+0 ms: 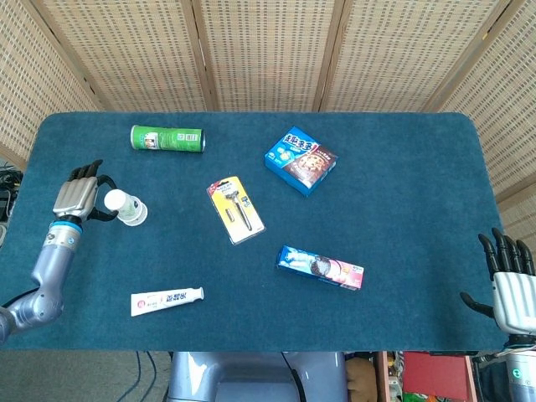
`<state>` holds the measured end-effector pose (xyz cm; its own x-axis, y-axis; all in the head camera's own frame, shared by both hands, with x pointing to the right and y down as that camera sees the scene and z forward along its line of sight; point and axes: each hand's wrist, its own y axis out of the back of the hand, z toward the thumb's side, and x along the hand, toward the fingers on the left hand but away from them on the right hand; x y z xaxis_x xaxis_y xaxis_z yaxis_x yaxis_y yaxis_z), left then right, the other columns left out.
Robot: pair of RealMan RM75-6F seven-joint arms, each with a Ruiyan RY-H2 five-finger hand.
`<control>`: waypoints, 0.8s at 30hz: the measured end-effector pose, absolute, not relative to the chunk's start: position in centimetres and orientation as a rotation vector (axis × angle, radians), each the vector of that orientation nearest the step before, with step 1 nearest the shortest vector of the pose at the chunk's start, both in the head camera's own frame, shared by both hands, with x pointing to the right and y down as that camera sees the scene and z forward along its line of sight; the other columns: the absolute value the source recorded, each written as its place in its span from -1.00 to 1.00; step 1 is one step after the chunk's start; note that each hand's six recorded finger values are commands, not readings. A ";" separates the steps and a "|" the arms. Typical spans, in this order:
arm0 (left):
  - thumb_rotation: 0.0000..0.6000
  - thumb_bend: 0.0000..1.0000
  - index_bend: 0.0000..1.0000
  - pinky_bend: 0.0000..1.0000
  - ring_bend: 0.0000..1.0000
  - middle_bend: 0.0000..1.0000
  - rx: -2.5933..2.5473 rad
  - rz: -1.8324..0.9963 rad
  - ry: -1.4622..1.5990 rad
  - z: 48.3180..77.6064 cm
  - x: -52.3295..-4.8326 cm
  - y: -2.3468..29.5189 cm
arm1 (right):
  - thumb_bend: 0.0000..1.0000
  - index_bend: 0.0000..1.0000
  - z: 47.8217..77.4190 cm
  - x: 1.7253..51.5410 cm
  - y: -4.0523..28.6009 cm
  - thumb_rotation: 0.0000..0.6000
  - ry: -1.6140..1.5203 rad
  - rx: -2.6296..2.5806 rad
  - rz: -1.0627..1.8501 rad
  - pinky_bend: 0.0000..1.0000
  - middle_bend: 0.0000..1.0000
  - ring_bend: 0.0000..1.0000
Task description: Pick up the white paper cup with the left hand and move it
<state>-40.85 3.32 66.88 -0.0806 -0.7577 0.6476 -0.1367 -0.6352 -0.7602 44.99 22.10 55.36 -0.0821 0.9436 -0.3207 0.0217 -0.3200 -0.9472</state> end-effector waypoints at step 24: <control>1.00 -0.49 -0.18 -1.00 -1.00 -1.00 -1.911 -1.479 0.904 61.1 -36.6 4.7 | -1.00 -1.00 55.9 44.2 22.1 1.00 -1.076 -1.437 1.503 -1.00 -1.00 -1.00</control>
<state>-36.64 4.71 61.12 0.1669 -0.7846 0.5971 -0.1734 -0.6195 -0.7656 44.17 22.08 55.87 -0.0573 0.9390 -0.3392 0.0179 -0.3387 -0.9407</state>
